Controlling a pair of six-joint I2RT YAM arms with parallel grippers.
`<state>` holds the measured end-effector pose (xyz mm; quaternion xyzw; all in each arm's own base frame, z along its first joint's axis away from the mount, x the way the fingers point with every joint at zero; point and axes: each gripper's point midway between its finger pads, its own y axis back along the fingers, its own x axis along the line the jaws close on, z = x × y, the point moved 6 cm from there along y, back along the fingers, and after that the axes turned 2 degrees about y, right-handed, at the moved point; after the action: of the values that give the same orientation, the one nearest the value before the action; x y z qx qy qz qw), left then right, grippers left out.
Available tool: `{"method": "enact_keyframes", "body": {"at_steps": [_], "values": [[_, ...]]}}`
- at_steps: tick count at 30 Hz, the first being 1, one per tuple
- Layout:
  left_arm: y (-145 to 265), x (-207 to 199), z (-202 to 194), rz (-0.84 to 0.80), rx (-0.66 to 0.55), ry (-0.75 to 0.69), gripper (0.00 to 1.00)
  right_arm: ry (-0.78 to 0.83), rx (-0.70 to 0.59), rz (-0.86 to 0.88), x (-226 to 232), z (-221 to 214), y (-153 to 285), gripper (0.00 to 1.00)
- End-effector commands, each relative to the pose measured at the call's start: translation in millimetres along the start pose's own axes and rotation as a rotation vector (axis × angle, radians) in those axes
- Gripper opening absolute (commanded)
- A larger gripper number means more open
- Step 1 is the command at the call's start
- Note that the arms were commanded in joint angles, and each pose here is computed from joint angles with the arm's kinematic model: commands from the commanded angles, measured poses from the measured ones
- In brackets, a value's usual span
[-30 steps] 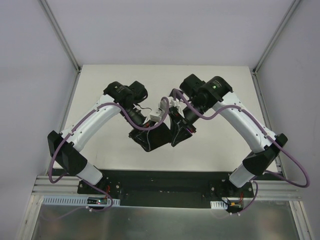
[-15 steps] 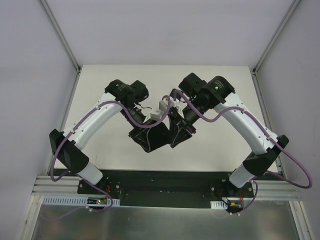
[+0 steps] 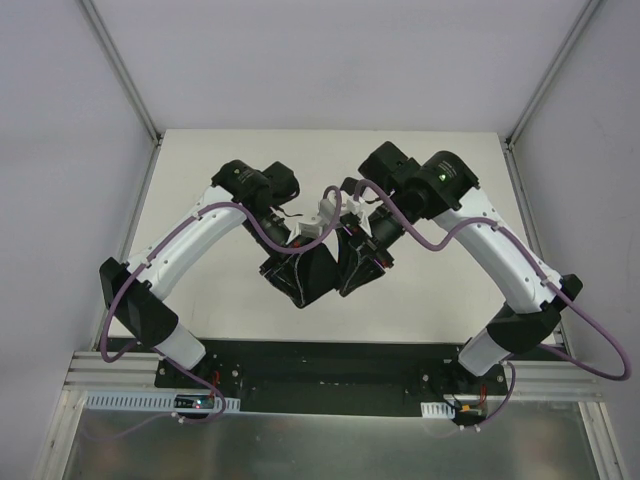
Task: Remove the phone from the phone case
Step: Remove the phone case from the phone.
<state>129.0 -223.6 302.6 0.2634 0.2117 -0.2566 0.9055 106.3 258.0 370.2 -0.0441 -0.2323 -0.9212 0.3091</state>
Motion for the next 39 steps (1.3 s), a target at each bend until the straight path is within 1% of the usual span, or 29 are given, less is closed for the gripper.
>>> {"method": "enact_keyframes", "body": {"at_steps": [1,6,9,10,12,13,14,15,16,19,23,28,33,36,39], "values": [[-22,31,53,-0.121,-0.223,-0.244,0.00,-0.089,-0.196,0.317,28,24,-36,0.00],[-22,30,49,-0.094,-0.199,-0.255,0.00,-0.095,-0.187,0.300,24,23,-33,0.00],[-19,29,46,-0.062,-0.180,-0.269,0.00,-0.128,-0.172,0.254,15,17,-28,0.00],[-18,28,46,-0.052,-0.174,-0.271,0.00,-0.155,-0.162,0.226,12,15,-25,0.03],[-13,28,47,-0.027,-0.169,-0.273,0.00,-0.219,-0.142,0.154,4,8,-21,0.14],[-11,30,48,-0.010,-0.161,-0.263,0.00,-0.256,-0.130,0.115,-2,1,-19,0.23],[-9,30,48,0.005,-0.154,-0.260,0.00,-0.283,-0.129,0.082,-5,-2,-16,0.29],[-6,30,49,0.023,-0.151,-0.259,0.00,-0.298,-0.131,0.044,-7,-5,-12,0.39],[-4,31,48,0.038,-0.146,-0.258,0.00,-0.303,-0.136,0.002,-12,-7,-9,0.43],[1,32,49,0.065,-0.141,-0.246,0.00,-0.346,-0.156,-0.136,-20,-12,5,0.45],[3,33,47,0.085,-0.140,-0.236,0.00,-0.415,-0.197,-0.253,-31,-18,21,0.45],[6,36,43,0.107,-0.144,-0.212,0.00,-0.427,-0.222,-0.348,-37,-27,37,0.40],[14,40,39,0.143,-0.176,-0.175,0.00,-0.430,-0.280,-0.462,-41,-29,63,0.34],[15,39,37,0.136,-0.193,-0.164,0.00,-0.436,-0.310,-0.517,-44,-29,75,0.34],[13,38,35,0.121,-0.203,-0.152,0.00,-0.446,-0.337,-0.570,-47,-30,85,0.36]]}}
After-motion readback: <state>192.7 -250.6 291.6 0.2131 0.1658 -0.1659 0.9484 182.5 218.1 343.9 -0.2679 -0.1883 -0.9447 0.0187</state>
